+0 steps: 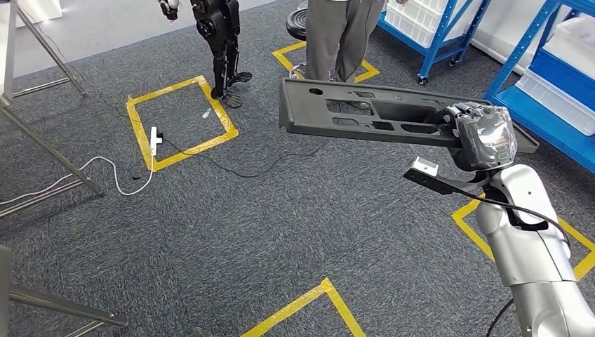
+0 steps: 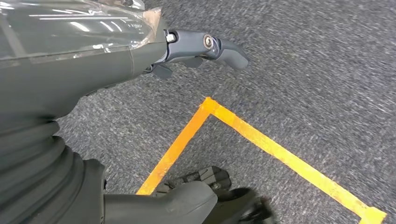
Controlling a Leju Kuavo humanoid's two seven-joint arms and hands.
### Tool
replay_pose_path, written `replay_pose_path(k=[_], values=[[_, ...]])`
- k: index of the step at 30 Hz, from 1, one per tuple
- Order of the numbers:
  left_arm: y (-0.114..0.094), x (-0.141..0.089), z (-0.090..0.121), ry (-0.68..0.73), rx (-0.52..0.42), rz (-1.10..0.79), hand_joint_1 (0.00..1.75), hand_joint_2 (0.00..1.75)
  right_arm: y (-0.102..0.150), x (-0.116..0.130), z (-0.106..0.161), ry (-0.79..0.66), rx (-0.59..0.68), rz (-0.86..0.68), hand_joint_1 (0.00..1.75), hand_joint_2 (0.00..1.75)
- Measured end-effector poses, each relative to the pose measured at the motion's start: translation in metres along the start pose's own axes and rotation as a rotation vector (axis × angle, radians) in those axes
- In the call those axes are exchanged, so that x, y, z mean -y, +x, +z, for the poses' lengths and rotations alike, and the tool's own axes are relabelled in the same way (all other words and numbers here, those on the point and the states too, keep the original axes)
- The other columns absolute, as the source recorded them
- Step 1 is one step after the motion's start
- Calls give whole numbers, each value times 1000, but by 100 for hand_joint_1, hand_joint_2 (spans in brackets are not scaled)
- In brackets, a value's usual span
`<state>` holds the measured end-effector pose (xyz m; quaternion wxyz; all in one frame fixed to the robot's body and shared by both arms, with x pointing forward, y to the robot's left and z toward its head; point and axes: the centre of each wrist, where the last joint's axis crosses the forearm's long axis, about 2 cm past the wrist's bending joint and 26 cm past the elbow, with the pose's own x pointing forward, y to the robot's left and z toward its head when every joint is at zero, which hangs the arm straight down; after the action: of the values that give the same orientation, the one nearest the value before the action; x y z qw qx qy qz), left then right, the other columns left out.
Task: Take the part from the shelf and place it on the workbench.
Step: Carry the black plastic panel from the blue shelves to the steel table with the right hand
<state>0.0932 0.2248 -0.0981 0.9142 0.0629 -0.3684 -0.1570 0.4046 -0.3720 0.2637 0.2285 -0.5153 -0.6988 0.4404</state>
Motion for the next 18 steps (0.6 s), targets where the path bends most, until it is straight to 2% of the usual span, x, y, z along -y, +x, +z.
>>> replay_pose_path(k=[14,18], values=[[6,-1,-3,-11,12,-10,0,175,-6,2,5,5,-22,28,169,175],[6,1,-3,-45,-54,-1,0,175,-8,0,11,17,-28,31,169,175]])
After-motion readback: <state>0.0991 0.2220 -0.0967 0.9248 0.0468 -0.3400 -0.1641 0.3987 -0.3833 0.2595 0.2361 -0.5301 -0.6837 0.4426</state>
